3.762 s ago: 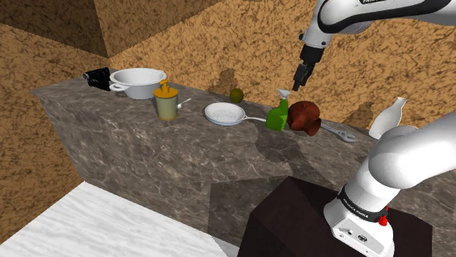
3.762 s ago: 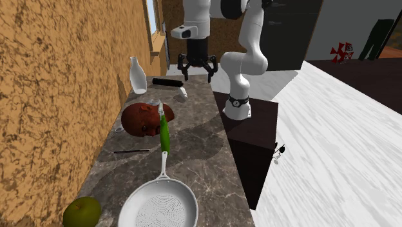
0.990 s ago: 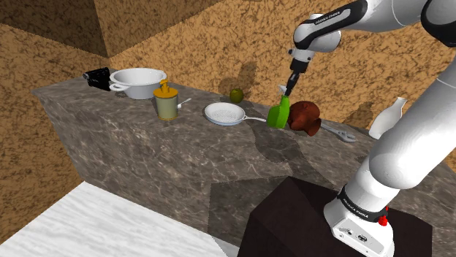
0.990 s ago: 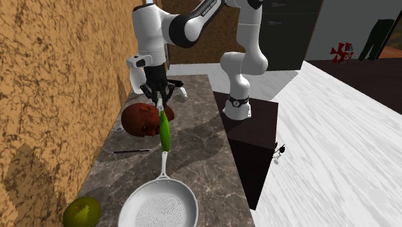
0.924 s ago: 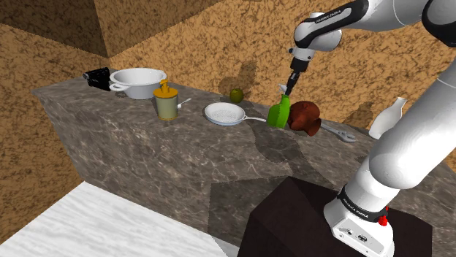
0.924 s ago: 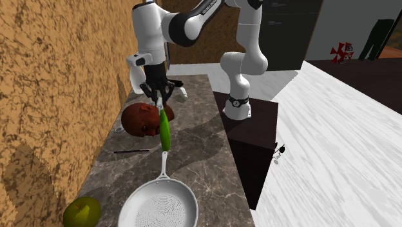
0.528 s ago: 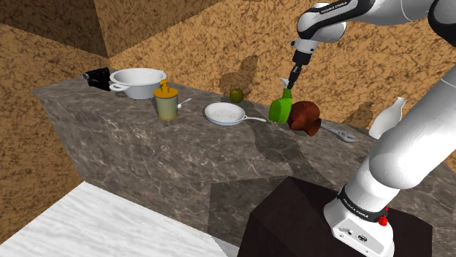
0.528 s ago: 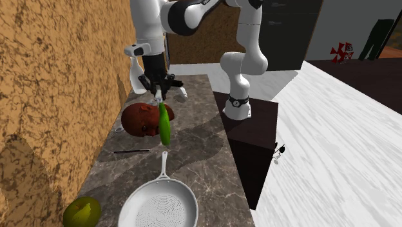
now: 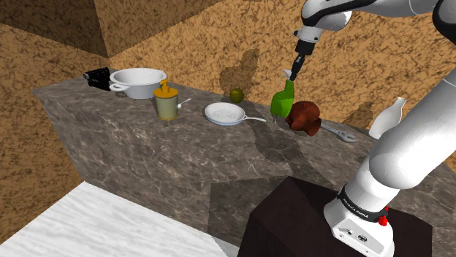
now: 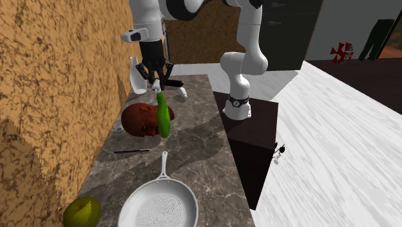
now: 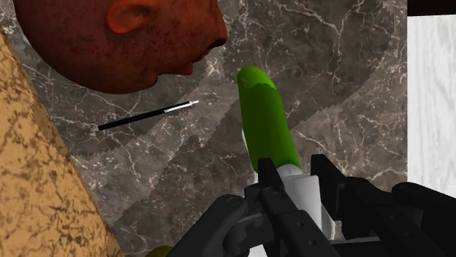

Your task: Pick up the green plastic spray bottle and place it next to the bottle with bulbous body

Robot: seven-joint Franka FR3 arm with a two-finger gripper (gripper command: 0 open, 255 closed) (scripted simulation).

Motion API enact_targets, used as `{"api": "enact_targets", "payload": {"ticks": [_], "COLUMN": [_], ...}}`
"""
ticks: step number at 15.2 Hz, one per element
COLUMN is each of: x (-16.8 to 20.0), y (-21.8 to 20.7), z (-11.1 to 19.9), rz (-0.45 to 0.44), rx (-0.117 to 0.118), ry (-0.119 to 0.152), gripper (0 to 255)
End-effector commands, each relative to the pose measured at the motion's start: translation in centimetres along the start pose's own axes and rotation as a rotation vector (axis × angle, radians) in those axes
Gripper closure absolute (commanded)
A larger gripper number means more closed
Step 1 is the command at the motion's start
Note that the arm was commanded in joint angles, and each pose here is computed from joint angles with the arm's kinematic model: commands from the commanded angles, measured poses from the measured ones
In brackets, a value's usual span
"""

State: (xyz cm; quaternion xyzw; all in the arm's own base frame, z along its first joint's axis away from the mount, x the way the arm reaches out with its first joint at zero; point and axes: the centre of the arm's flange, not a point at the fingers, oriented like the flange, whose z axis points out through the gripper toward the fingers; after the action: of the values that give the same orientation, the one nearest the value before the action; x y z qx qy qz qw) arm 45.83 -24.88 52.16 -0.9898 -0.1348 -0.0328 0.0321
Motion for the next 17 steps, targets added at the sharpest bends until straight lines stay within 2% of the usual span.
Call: {"api": "enact_targets", "payload": {"ticks": [1, 17], "x": [0.1, 0.7], "y": [-0.1, -0.6], "z": [-0.9, -9.3], "rz": [0.000, 0.000], "rx": [0.000, 0.000], "ry": [0.000, 0.000], "gripper": [255, 255]}}
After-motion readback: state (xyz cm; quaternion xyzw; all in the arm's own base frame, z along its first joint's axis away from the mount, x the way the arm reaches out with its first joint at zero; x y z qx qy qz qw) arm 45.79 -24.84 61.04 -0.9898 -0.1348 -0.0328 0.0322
